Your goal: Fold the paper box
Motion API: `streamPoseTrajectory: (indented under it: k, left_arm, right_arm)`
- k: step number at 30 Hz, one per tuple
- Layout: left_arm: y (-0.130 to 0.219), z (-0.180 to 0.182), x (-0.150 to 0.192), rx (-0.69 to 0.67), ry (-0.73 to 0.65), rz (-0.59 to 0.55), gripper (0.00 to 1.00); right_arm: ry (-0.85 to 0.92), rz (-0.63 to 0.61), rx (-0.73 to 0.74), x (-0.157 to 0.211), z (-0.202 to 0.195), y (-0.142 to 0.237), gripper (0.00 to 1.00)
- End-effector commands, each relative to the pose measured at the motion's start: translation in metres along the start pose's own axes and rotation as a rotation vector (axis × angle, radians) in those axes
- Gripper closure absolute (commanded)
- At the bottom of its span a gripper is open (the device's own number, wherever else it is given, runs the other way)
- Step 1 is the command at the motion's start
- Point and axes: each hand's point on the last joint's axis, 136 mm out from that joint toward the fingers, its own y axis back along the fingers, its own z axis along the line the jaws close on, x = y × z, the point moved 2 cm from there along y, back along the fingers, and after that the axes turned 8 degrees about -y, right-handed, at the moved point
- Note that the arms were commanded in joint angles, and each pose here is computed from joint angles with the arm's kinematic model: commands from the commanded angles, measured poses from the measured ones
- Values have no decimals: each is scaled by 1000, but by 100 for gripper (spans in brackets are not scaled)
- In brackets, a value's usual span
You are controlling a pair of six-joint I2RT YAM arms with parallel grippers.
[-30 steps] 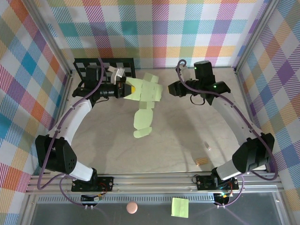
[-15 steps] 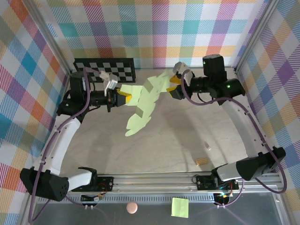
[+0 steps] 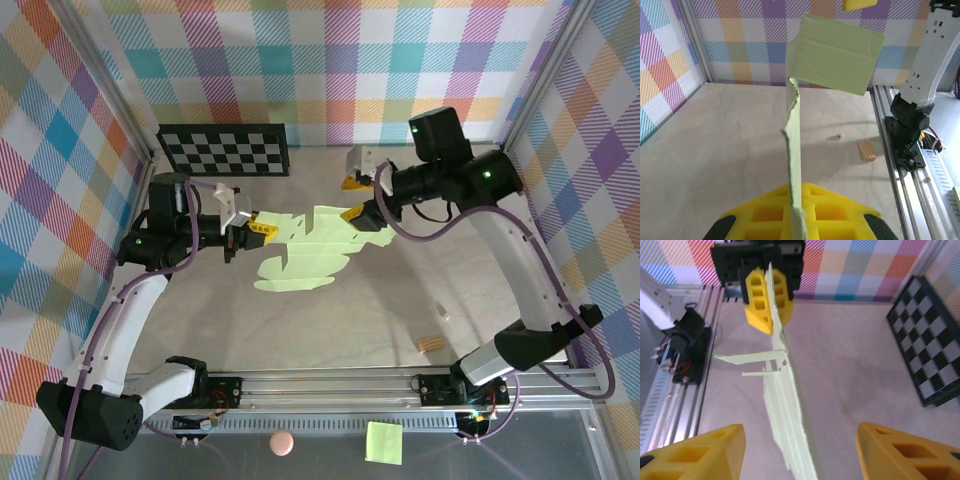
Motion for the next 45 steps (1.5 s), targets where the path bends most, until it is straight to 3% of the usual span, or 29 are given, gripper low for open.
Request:
streamPoseTrajectory:
  k: [1,6,18,24,28,30,37,43,45]
  left_arm:
    - [0,-16,-5,53,-77,-36,100]
    - [-1,-20,-5,74,-108,-58,100]
    - [-3,-20,-3,100,-104,-65,100]
    - [-2,-21,-6,103,-108,-72,100]
    - [-2,-19,-8,97,-93,-72,100]
    - [-2,-19,-9,97,-99,-77,100]
    - [-1,-21,-12,93,-101,-87,100]
    - [-2,-15,-8,59,-97,-69,99]
    - [-1,-8,-9,21,-76,-55,74]
  right_arm:
    - [-49,125,-99,26,18,-11,43]
    - [-63,210,-105,42,18,-25,52]
    - [-64,233,-131,46,20,-35,76]
    - [-74,248,-143,50,21,-38,81]
    - [-70,249,-139,51,21,-37,82]
    - [-70,246,-138,51,21,-38,77]
    - [-74,241,-144,50,22,-40,79]
    - [-80,242,-122,51,19,-40,95]
    - [-99,238,-110,50,17,-41,100]
